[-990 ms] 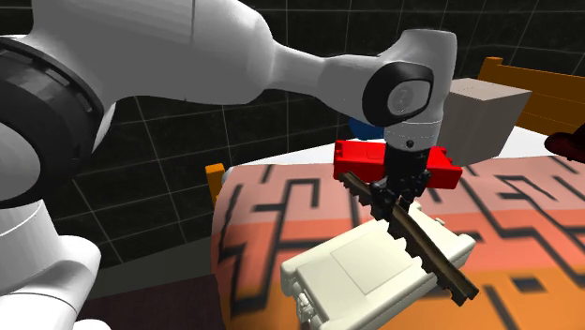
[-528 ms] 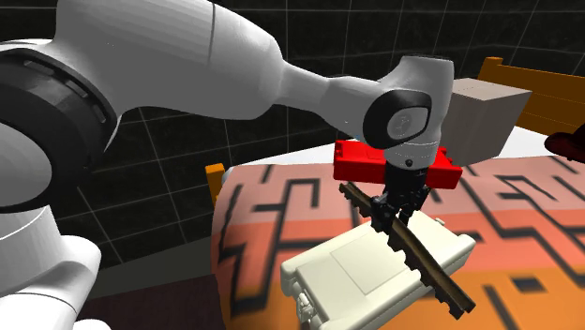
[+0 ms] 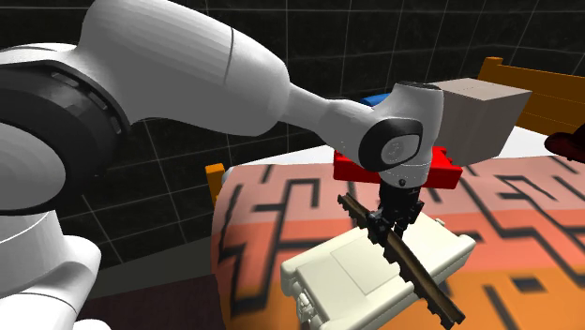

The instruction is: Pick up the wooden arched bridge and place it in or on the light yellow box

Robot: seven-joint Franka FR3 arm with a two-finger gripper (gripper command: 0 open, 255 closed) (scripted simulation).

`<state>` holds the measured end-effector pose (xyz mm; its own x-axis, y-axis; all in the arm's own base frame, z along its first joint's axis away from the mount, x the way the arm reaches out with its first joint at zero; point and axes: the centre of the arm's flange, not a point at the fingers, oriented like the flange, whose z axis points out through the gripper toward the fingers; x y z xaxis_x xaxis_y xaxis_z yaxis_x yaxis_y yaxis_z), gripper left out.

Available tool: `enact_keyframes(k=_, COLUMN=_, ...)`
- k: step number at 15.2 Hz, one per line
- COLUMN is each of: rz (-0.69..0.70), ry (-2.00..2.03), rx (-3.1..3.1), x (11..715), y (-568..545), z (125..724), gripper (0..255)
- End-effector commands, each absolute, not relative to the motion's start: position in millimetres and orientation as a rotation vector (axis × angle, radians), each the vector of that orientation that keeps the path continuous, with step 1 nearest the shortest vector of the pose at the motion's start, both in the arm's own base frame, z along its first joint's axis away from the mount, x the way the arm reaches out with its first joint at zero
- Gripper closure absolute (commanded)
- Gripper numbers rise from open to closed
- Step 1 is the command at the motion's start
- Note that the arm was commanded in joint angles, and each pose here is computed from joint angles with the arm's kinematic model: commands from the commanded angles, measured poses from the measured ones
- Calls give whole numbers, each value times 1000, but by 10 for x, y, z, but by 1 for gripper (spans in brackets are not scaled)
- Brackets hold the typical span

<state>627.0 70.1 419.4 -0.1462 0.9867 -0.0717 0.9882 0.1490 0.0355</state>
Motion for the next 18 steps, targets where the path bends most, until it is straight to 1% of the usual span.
enact_keyframes(k=1, rz=-29, ry=2320, rx=1999, x=6272, y=702, z=4072, gripper=255)
enact_keyframes(k=9, rz=-29, ry=2320, rx=1999, x=6272, y=702, z=4072, gripper=255)
enact_keyframes(k=10, rz=-29, ry=2320, rx=1999, x=6272, y=700, z=4071, gripper=0)
enact_keyframes(k=15, rz=-29, ry=2320, rx=1999, x=6272, y=702, z=4072, gripper=0)
enact_keyframes(k=18, rz=-29, ry=2320, rx=1999, x=6254, y=728, z=4466, gripper=0)
